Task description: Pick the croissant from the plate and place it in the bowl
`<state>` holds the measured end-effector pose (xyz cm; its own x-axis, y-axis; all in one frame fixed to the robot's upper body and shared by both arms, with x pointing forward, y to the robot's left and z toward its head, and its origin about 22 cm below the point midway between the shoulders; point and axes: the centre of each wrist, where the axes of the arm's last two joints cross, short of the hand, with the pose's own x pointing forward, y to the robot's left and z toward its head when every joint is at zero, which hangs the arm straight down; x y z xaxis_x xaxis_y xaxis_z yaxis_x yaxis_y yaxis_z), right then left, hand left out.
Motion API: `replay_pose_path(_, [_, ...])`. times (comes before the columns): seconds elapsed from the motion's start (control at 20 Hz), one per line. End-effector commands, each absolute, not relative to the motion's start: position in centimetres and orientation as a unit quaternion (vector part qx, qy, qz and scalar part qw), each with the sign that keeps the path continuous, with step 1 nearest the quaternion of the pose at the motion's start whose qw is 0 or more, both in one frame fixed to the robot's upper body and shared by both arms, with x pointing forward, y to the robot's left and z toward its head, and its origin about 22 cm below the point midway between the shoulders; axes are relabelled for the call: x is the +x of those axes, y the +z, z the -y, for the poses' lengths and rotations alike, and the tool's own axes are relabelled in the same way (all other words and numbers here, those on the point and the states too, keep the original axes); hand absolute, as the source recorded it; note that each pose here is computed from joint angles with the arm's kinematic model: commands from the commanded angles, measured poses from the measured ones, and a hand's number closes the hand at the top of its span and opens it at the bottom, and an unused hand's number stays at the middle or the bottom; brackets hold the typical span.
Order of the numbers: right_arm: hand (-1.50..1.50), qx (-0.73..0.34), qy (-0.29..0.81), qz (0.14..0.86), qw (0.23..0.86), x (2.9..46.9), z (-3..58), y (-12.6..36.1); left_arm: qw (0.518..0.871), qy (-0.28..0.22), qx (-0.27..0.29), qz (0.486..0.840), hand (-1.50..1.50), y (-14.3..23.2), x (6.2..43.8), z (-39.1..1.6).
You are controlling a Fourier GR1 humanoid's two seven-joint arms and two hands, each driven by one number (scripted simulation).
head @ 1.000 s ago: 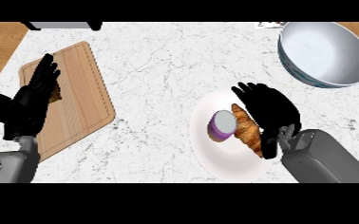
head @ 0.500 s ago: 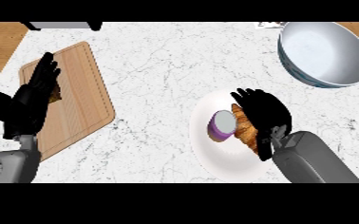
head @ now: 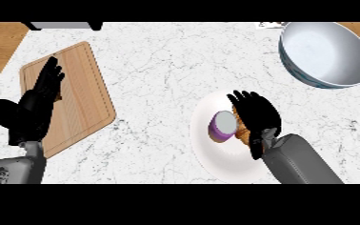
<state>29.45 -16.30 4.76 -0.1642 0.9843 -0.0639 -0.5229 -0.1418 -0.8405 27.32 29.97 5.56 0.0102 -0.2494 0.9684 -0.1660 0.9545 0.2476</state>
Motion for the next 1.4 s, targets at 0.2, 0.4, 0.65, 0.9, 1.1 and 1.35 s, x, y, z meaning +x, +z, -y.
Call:
replay_pose_path(0.2, [1.5,-0.285,0.685,0.336,0.58,30.3,16.2,1.5,0.7,-0.031,0.147,0.698,0.0,5.3,28.0,-30.8])
replay_pose_path(0.4, [1.5,-0.278,0.694,0.36,0.558,32.2,15.6,1.7,0.695,-0.038,0.138,0.704,0.0,6.2,26.8,-29.8])
replay_pose_path(0.65, [1.5,-0.28,0.684,0.375,0.56,32.7,17.2,2.9,0.695,-0.033,0.143,0.703,0.0,6.9,26.5,-30.8])
replay_pose_path(0.9, [1.5,-0.354,0.603,0.386,0.602,34.2,17.1,2.0,0.7,-0.037,0.139,0.699,0.0,6.6,27.4,-30.4])
replay_pose_path(1.1, [1.5,-0.422,0.399,0.331,0.744,38.4,19.7,6.2,0.688,-0.039,0.137,0.712,0.0,6.4,27.5,-29.6])
replay_pose_path(1.35, [1.5,-0.505,0.239,0.296,0.774,42.2,19.5,11.9,0.682,-0.056,0.117,0.72,0.0,6.9,28.3,-28.4])
